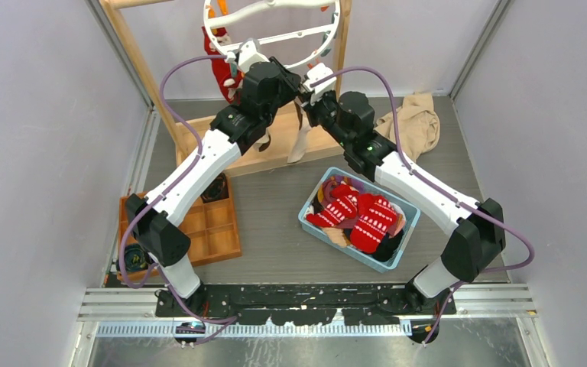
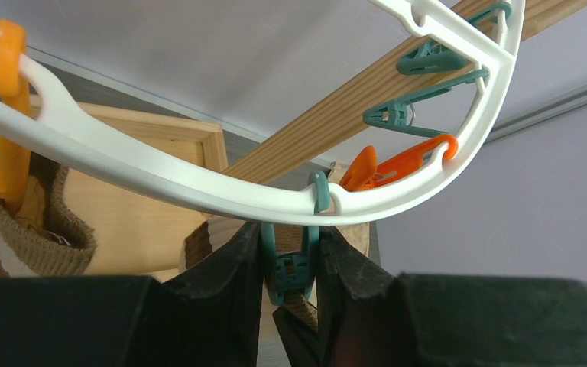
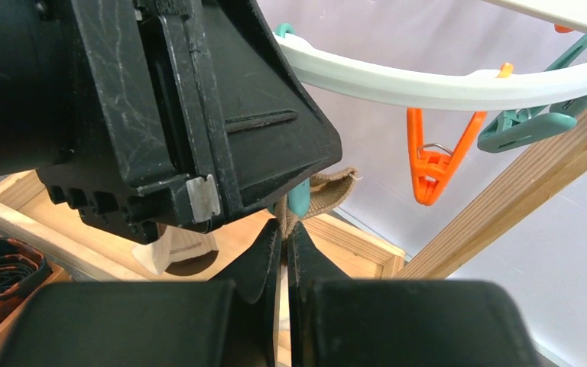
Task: Clip the socks to the hanger
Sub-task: Clamp the sock onto the hanger.
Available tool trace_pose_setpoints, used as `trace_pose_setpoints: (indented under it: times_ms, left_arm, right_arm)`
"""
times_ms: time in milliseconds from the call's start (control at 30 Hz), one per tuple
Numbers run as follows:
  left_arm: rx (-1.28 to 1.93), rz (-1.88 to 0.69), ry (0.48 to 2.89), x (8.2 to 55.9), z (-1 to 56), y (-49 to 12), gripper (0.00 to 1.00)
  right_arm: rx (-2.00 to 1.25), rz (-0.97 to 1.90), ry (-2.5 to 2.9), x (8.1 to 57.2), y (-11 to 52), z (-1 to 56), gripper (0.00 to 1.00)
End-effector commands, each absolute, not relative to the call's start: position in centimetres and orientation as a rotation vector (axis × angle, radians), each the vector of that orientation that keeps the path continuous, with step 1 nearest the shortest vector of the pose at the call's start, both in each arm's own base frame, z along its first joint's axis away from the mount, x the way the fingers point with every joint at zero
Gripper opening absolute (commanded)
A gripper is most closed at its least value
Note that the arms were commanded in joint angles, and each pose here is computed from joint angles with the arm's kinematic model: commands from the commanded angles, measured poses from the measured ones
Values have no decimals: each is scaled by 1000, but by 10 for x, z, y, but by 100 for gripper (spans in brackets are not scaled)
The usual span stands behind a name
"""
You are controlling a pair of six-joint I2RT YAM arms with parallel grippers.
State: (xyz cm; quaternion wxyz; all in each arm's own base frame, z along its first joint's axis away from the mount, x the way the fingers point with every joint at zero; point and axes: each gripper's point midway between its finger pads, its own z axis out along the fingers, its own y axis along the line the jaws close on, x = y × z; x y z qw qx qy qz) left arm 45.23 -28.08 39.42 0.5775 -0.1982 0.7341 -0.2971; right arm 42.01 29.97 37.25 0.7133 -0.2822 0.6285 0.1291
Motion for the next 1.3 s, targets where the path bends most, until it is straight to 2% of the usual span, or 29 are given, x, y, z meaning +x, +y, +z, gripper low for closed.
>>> trace_pose_setpoints:
  times_ms: [0, 433, 900, 967, 1033, 1133, 1267]
  left_arm:
    - [-453, -698, 1705, 455, 396, -281, 0]
    - [-437, -702, 1715, 455, 393, -283, 0]
    - [-418, -718, 1709, 454, 397, -286, 2]
    - [-422, -719, 1705, 454, 398, -285, 7]
    - [-429, -722, 1702, 453, 400, -284, 21]
    - [-436, -725, 1701, 453, 401, -284, 35]
    - [-440, -733, 1699, 452, 403, -284, 46]
  right_arm:
    - [-534, 329, 1264, 410, 290, 435, 0]
    - [-531, 362, 1245, 409, 294, 448, 1]
    - [-540, 368, 1323, 420, 294, 433, 1]
    - [-543, 360, 1329, 420, 293, 430, 1]
    - [-547, 350, 1337, 421, 291, 426, 1]
    - [-551, 339, 1341, 422, 289, 424, 0]
    - [-555, 332, 1341, 422, 289, 422, 1]
